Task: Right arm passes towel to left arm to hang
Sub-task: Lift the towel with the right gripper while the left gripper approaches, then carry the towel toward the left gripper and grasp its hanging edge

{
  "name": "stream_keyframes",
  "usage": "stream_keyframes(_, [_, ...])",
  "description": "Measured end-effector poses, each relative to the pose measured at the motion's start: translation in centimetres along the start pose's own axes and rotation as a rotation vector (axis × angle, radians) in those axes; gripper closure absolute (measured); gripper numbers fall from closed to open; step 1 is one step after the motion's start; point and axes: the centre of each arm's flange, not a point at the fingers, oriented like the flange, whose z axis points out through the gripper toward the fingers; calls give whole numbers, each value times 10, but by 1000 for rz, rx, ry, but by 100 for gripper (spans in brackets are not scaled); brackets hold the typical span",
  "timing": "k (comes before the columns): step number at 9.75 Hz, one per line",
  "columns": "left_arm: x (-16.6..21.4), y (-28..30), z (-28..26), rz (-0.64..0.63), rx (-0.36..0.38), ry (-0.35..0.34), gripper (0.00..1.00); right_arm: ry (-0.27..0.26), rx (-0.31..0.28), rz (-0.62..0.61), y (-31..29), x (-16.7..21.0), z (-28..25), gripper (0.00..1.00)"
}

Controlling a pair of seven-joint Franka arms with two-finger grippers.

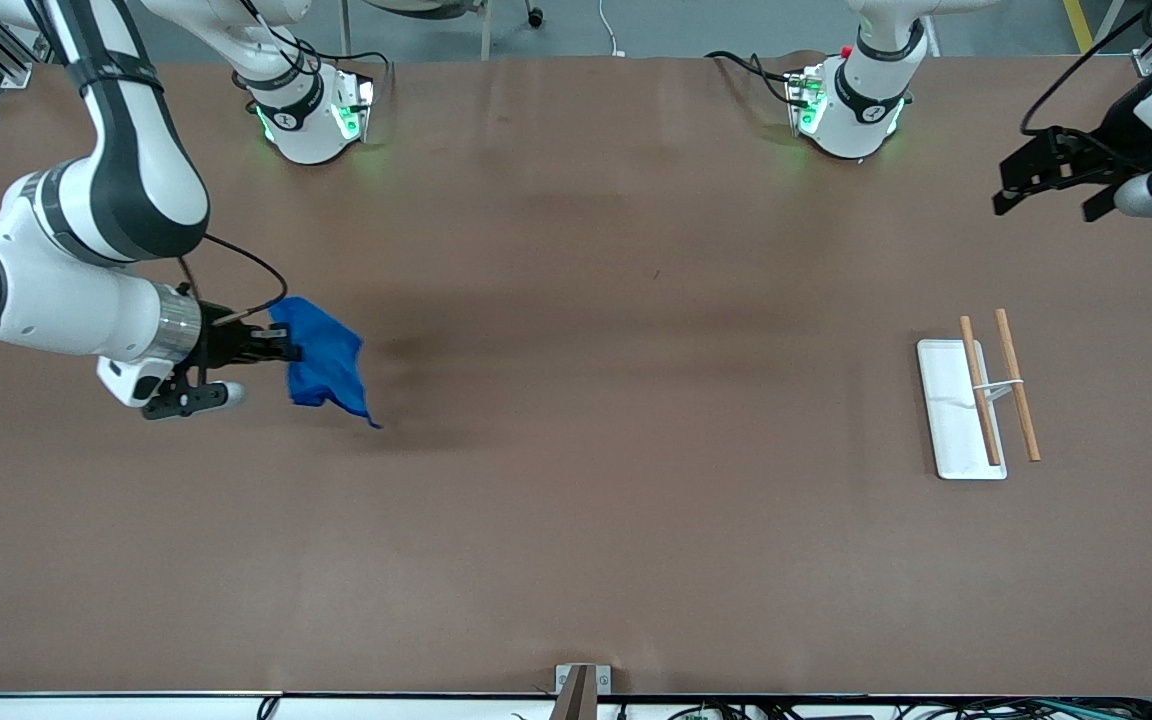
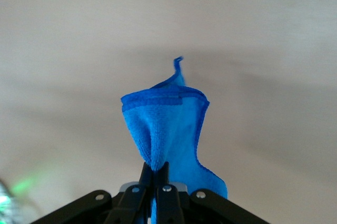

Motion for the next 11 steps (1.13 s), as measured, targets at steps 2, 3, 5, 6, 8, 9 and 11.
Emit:
stream_keyframes(2, [18, 8, 31, -3, -146, -68, 0, 77, 167, 54, -58, 4, 9, 95])
stream_keyframes(3, [26, 12, 51, -10, -230, -113, 0, 117, 230, 85, -91, 4, 16, 95])
stream_keyframes(5, [40, 20, 97, -34, -425, -204, 0, 155, 384, 126, -157, -8, 31, 95])
stream_keyframes(6, [45, 21, 113, -12, -517, -224, 0, 143, 456, 150, -179, -16, 37, 95])
stream_keyframes(8, [49, 8, 147, 64, -696, -226, 0, 84, 616, 228, -206, -27, 45, 95])
stream_keyframes(9, [51, -4, 171, 107, -796, -208, 0, 61, 688, 267, -220, -32, 49, 95])
stream_keyframes(11, [57, -22, 214, 158, -981, -176, 0, 66, 789, 336, -248, -45, 56, 95])
